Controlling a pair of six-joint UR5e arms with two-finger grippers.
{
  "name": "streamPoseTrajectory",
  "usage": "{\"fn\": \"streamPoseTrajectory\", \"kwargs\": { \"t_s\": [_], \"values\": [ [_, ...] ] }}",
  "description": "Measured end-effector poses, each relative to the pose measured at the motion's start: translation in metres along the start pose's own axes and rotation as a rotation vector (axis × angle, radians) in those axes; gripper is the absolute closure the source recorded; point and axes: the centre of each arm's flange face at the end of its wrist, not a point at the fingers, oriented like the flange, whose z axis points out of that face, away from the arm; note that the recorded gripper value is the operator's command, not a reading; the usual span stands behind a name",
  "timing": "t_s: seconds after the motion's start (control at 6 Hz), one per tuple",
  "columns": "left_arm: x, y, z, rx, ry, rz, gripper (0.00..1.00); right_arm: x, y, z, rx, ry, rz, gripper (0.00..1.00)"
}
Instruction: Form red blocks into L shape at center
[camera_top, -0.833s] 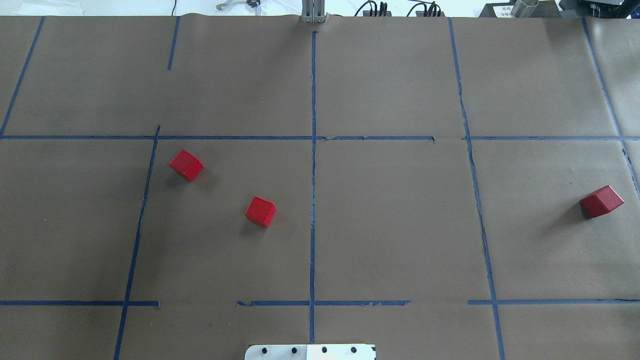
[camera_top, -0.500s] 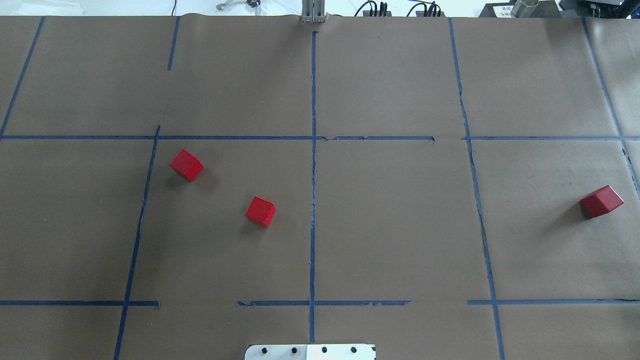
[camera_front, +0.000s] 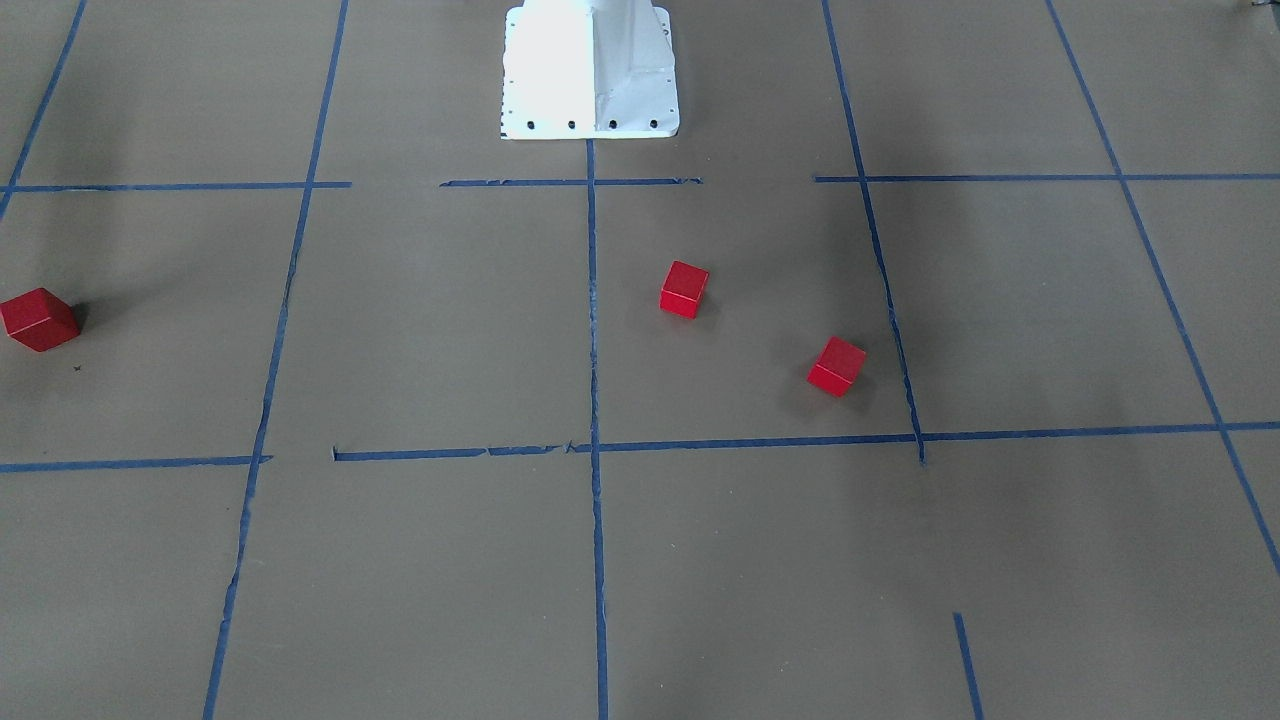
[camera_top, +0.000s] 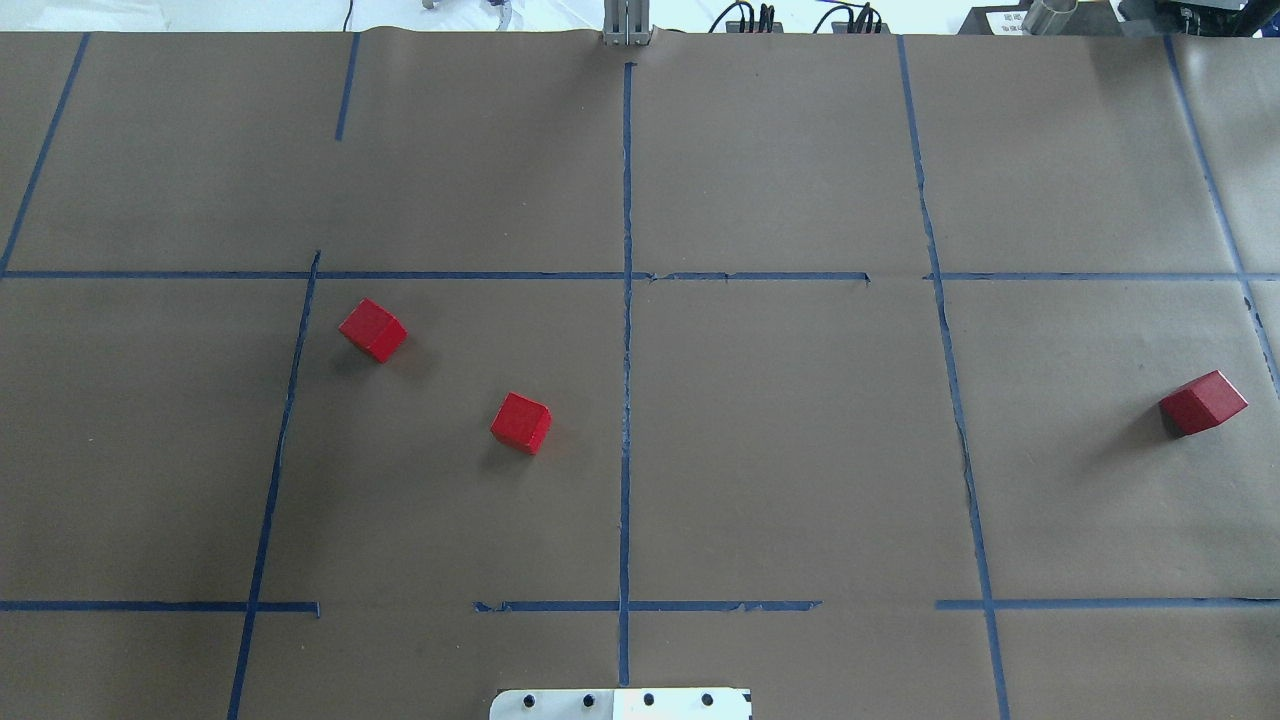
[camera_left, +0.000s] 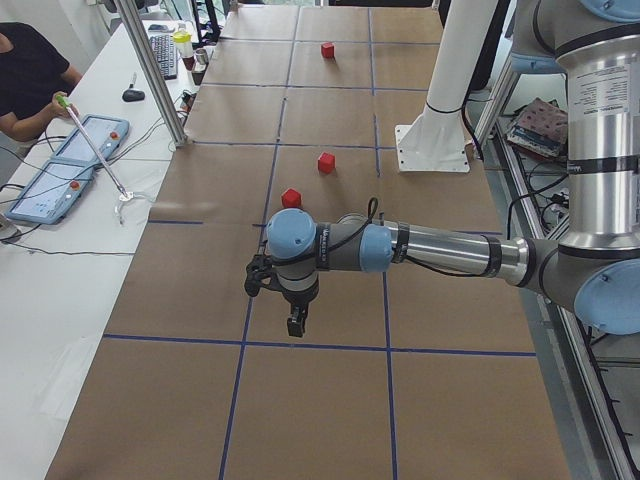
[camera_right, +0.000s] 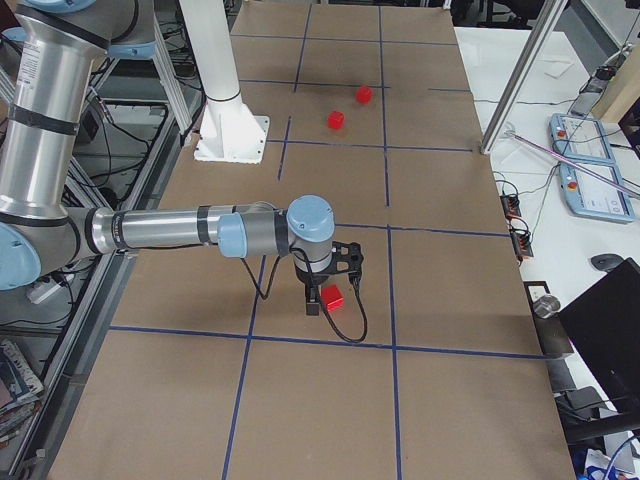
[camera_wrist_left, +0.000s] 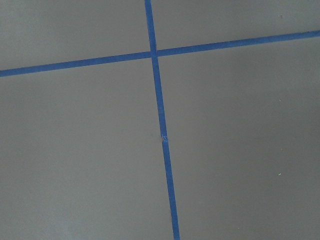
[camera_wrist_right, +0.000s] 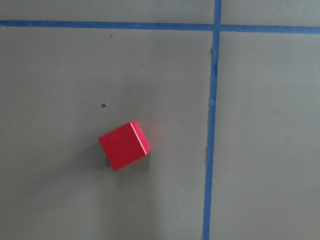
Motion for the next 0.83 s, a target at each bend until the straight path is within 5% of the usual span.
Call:
{"fn": "streamPoseTrajectory", "kwargs": {
  "t_s": [0.83],
  "values": [
    [-0.006,0.002,0.007,-0.013,0.004,-0.015,0.00,-0.025,-0.008,0.011,0.002,-0.021,-0.090,0.00]
  ]
}}
